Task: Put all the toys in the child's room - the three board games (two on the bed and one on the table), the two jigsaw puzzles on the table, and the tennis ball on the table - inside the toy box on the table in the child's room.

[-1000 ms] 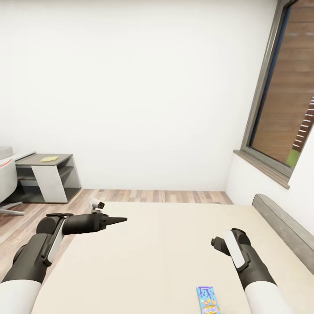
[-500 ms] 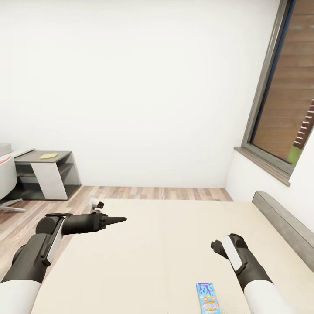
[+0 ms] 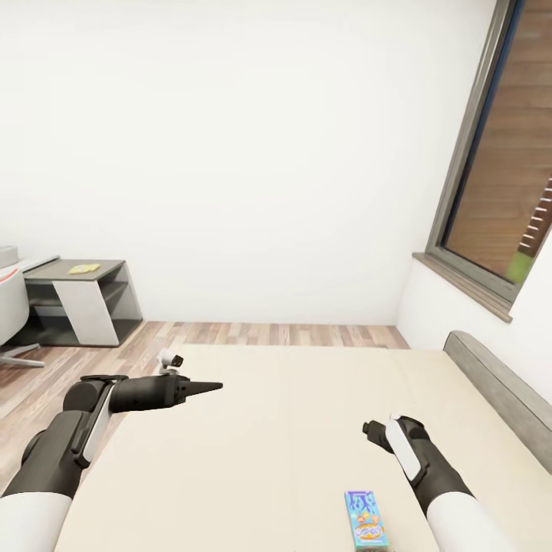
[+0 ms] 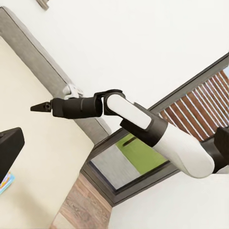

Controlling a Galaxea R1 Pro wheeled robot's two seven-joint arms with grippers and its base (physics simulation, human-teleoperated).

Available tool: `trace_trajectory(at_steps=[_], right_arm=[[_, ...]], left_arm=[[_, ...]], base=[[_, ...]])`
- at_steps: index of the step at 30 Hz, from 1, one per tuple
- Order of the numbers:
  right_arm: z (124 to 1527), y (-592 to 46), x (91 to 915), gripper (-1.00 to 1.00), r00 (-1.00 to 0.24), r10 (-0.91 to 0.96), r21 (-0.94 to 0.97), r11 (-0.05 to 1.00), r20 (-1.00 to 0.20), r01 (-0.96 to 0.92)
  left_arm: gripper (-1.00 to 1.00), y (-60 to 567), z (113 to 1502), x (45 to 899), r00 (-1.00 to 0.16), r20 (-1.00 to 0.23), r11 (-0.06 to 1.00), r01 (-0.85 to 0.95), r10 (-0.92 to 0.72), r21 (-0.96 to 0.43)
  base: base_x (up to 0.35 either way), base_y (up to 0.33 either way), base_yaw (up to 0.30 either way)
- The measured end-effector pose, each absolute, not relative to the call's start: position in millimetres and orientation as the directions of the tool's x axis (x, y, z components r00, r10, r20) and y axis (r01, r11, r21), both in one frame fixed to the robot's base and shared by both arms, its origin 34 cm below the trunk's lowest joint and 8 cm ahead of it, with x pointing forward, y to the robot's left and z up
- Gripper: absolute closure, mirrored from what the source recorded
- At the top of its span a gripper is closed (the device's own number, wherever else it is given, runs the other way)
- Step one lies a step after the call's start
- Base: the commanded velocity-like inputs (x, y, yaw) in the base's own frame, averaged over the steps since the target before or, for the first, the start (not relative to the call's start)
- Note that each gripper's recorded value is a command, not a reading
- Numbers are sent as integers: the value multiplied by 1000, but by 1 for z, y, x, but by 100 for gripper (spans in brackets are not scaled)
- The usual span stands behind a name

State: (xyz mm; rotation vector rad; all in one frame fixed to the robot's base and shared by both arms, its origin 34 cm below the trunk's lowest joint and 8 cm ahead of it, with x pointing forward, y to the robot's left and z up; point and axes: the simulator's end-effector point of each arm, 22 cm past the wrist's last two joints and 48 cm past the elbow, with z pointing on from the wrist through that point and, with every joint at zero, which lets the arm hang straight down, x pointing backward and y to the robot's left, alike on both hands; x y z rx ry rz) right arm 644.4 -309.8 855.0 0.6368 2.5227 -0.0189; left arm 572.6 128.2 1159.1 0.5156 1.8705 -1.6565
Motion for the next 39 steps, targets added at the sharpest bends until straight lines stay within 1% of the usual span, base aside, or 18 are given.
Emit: trace_trajectory(at_steps=[32,36,39], right_arm=[[830,-310,641,-100,-766,435,93,889,-473,448],[829,-313,645,-100,-752,431,87,888,-499,452],[830,-312,649,-100,-759,380,49,906,-529,419]], left_arm=[[-100,127,1131,581,-793,-604,162,587,-85,-793],[-100,127,1127,582,-798,-597,164,580,-85,-798],[-100,127,1124,582,-801,-593,165,576,-85,-801]], base=[[0,0,0],[0,0,0],[0,0,0]])
